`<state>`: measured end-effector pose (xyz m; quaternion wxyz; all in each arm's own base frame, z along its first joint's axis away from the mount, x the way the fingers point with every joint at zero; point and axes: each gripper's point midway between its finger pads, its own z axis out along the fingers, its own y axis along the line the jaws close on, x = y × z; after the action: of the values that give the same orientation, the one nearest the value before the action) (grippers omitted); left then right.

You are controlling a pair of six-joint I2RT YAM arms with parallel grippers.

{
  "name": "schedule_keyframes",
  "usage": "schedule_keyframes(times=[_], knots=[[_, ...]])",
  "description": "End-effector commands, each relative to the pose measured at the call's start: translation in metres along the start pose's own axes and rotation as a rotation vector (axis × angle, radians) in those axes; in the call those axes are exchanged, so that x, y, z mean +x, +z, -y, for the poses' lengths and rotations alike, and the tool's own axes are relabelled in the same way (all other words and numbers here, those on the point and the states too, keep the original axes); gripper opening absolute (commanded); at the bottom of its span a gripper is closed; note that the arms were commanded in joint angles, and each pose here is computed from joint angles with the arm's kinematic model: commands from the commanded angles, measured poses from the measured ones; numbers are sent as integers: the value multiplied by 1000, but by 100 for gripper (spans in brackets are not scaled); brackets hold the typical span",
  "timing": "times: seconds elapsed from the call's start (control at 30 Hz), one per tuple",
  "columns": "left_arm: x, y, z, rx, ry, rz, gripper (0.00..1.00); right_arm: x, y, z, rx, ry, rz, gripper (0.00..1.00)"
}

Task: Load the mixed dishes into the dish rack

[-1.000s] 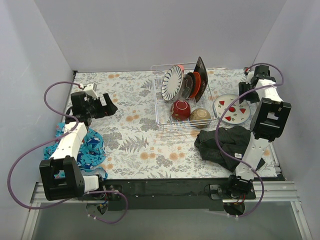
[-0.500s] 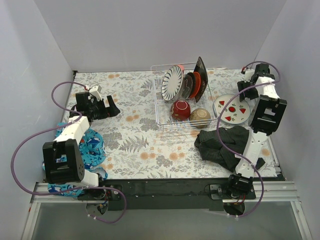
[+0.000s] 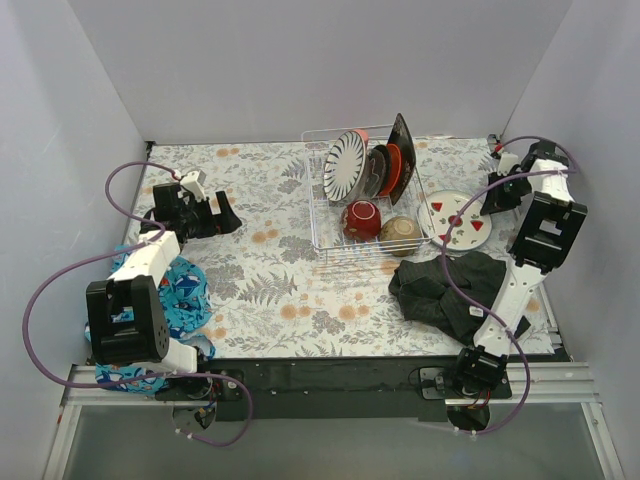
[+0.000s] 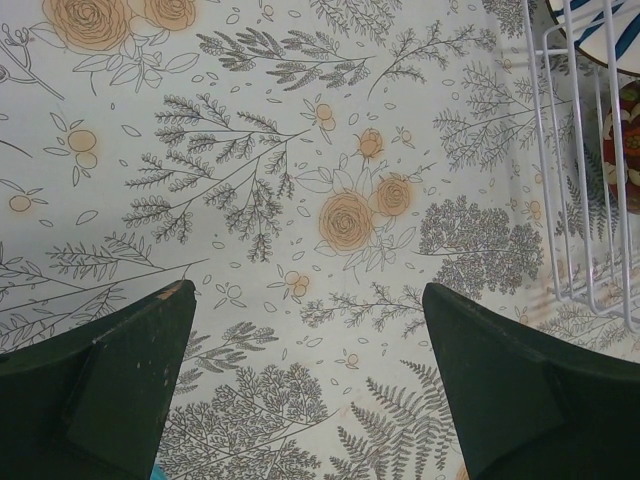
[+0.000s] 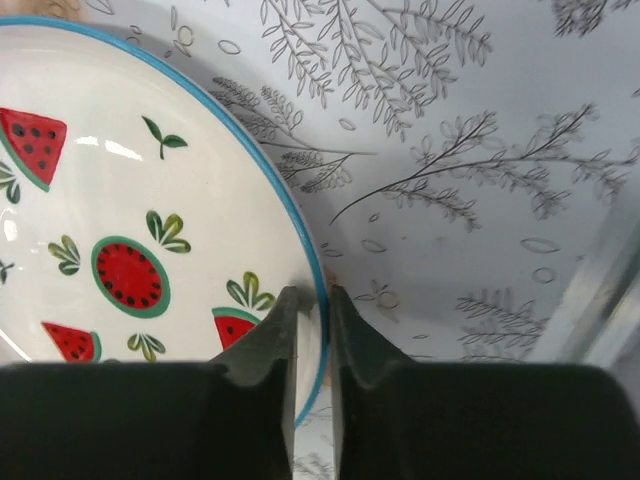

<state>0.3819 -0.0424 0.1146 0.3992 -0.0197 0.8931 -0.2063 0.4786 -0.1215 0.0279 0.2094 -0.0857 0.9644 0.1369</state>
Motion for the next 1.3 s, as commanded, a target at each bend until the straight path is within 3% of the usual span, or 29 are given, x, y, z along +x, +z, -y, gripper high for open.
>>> schedule_keyframes(times=[0.0,0.13,0.27,0.47,0.6,0.7,0.9,1.1,1.27], knots=[[-18,-7,11,25,47,49,98,23,2,-31,-122,39,-71,2],[-26,-9,16,43,46,72,98,-3,-23,-23,-35,57,-12,1],[-36,-13,23,64,46,106,98,-43,-74,-24,81,44,114,1],[-47,-21,39,121,30,147,98,-73,-130,-68,146,-109,229,1],[-48,-24,44,145,22,154,98,-50,-135,-82,195,-105,163,1],[-50,-25,47,155,21,157,98,-14,-135,-93,190,-11,54,1],[-50,-27,57,182,6,162,98,36,-149,-112,223,39,-10,1],[-50,-23,62,206,-3,162,98,42,-177,-115,297,10,47,1],[-52,-21,68,223,-4,163,98,5,-208,-116,345,0,210,1]])
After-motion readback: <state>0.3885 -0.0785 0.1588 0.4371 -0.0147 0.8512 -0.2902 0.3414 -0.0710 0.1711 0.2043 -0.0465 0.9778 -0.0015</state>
